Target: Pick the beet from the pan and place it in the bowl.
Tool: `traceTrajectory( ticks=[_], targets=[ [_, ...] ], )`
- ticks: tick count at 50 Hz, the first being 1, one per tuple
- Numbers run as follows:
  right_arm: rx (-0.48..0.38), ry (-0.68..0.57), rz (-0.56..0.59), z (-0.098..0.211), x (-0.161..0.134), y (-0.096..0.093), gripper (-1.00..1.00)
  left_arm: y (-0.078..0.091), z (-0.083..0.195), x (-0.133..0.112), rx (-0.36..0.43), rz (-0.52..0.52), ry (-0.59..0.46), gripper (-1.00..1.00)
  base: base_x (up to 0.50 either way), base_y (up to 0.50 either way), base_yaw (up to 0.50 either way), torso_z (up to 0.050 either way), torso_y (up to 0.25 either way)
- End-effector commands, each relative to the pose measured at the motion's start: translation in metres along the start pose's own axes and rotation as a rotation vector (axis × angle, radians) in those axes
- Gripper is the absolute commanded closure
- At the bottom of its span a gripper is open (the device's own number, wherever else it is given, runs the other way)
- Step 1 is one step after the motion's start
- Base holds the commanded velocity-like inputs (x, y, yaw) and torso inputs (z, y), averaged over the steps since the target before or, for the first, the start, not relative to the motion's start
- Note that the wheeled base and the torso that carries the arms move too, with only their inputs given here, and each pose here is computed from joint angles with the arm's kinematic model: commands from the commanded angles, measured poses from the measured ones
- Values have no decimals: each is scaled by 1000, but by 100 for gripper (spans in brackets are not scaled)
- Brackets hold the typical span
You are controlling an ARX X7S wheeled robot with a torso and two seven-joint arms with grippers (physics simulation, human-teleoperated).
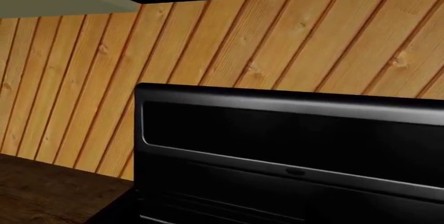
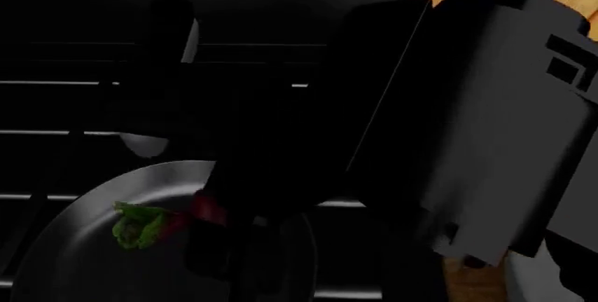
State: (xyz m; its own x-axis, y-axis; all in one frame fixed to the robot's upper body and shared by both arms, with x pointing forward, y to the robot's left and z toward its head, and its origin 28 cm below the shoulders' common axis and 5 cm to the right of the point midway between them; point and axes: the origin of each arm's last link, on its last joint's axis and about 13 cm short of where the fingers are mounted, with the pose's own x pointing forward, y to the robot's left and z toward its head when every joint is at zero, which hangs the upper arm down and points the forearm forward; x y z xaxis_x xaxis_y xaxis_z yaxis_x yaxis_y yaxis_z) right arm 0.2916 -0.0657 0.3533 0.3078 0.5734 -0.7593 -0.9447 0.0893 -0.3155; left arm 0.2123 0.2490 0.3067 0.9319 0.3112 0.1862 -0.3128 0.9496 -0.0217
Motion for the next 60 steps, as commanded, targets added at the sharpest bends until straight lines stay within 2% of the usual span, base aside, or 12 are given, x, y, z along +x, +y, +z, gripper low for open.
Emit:
traceTrajectory(
  ticks=[1, 17, 32, 60],
  targets=[
    [-10, -30, -78, 7, -28, 9, 100, 1, 0, -2, -3, -6, -7, -100, 0, 0, 0, 0, 0],
    [22, -30, -186, 7, -69, 36, 100, 5, 0, -3, -17, -22, -14, -100, 0, 0, 0, 0, 0],
    [114, -15, -297, -13, -97, 57, 100, 4, -2, -1, -22, -41, -14, -100, 0, 0, 0, 0, 0],
    [293, 79, -503, -45, -126, 71, 100, 7, -16, 5, -39, -55, 1, -100, 0, 0, 0, 0, 0]
  ],
)
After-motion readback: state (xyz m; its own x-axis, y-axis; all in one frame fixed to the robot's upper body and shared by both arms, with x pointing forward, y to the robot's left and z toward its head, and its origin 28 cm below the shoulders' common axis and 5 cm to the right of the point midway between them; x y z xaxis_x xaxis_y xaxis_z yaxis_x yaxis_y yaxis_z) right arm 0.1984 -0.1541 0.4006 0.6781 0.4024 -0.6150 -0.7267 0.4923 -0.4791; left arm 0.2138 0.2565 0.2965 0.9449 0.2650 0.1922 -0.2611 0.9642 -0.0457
